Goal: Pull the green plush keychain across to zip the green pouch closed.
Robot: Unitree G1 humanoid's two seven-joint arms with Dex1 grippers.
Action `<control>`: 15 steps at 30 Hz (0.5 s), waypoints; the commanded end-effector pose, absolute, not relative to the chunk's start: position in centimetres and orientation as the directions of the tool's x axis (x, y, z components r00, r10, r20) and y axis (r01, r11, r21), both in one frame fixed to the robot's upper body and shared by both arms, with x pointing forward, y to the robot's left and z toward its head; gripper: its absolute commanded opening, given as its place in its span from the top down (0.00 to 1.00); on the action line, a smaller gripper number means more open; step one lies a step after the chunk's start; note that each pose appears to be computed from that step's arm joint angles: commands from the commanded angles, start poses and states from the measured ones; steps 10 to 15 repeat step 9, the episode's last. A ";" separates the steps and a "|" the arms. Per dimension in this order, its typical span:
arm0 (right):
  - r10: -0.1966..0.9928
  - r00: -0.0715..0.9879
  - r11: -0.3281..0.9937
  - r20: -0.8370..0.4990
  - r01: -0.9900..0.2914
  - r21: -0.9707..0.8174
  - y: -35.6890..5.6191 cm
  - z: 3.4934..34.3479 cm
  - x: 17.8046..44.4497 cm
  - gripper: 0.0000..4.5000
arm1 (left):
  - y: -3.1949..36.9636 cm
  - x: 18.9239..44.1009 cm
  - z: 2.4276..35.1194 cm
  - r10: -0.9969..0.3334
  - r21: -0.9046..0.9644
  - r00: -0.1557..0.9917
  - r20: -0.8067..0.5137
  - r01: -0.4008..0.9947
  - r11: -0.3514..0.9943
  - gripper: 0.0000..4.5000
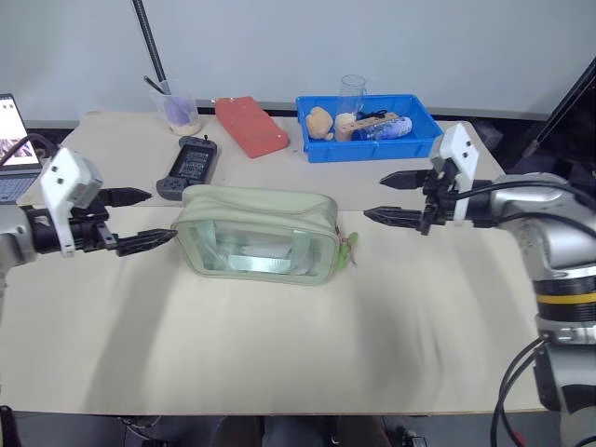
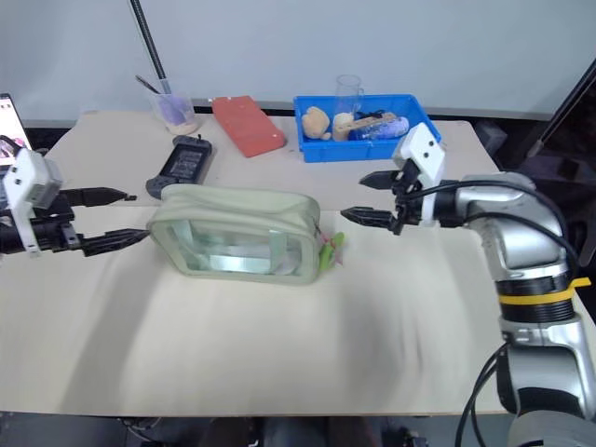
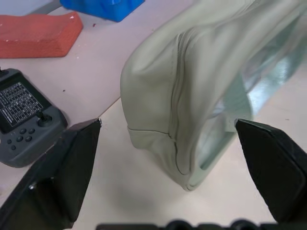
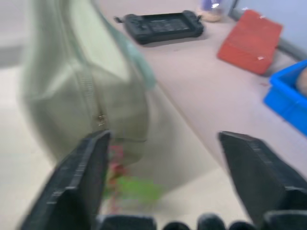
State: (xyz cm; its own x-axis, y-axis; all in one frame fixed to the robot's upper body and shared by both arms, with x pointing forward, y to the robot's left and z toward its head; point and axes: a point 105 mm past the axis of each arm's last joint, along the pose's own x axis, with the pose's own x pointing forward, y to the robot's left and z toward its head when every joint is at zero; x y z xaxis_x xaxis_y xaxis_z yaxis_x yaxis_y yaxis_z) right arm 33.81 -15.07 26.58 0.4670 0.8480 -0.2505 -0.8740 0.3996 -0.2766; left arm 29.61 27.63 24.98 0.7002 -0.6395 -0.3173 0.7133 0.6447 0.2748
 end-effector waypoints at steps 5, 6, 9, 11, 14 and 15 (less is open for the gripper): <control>0.916 0.369 0.310 -0.159 -0.901 -0.304 -13.6 32.6 29.8 0.01 | 29.7 28.7 30.2 -0.613 0.304 0.765 -0.200 0.643 0.703 0.00; 0.916 0.369 0.309 -0.158 -0.899 -0.311 -13.4 32.5 29.7 0.01 | 29.7 28.7 30.3 -0.616 0.300 0.764 -0.191 0.643 0.704 0.00; 0.914 0.377 0.316 -0.150 -0.894 -0.317 -13.2 32.1 29.7 0.01 | 29.5 29.0 30.1 -0.615 0.317 0.763 -0.199 0.644 0.696 0.00; 0.914 0.377 0.316 -0.150 -0.894 -0.317 -13.2 32.1 29.7 0.01 | 29.5 29.0 30.1 -0.615 0.317 0.763 -0.199 0.644 0.696 0.00; 0.914 0.377 0.316 -0.150 -0.894 -0.317 -13.2 32.1 29.7 0.01 | 29.5 29.0 30.1 -0.615 0.317 0.763 -0.199 0.644 0.696 0.00; 0.914 0.377 0.316 -0.150 -0.894 -0.317 -13.2 32.1 29.7 0.01 | 29.5 29.0 30.1 -0.615 0.317 0.763 -0.199 0.644 0.696 0.00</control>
